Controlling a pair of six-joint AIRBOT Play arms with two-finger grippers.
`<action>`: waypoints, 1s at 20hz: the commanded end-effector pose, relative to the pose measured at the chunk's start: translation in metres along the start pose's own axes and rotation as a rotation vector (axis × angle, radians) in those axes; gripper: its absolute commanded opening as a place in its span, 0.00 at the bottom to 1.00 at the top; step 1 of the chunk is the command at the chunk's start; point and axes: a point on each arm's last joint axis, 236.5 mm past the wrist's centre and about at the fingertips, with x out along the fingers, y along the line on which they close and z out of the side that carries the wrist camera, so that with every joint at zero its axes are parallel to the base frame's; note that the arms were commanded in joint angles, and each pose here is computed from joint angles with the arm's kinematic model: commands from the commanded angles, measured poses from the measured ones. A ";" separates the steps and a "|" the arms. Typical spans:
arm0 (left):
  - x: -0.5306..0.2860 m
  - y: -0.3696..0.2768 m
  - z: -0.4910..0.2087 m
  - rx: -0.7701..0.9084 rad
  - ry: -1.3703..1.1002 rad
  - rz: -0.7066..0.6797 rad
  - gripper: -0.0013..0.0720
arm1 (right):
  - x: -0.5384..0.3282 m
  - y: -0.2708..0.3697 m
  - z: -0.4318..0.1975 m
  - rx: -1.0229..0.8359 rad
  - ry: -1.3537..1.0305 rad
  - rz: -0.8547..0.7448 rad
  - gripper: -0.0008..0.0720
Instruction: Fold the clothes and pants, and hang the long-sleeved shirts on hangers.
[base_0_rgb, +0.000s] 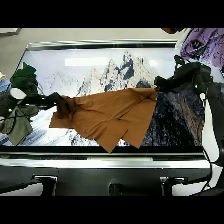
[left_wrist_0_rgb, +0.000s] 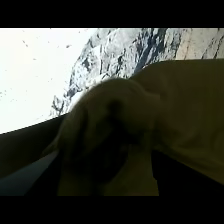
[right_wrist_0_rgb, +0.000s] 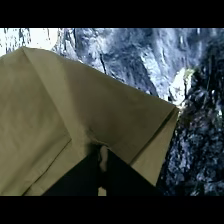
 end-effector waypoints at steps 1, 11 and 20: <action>-0.056 0.008 0.003 -0.079 -0.032 -0.013 0.86 | -0.011 0.001 -0.009 -0.026 0.027 -0.011 0.05; 0.000 -0.038 -0.200 -0.376 0.217 -0.246 0.87 | -0.037 0.007 -0.032 -0.072 0.102 -0.012 0.05; 0.061 -0.055 -0.255 -0.316 0.300 -0.159 0.86 | -0.040 0.005 -0.051 -0.071 0.180 -0.016 0.05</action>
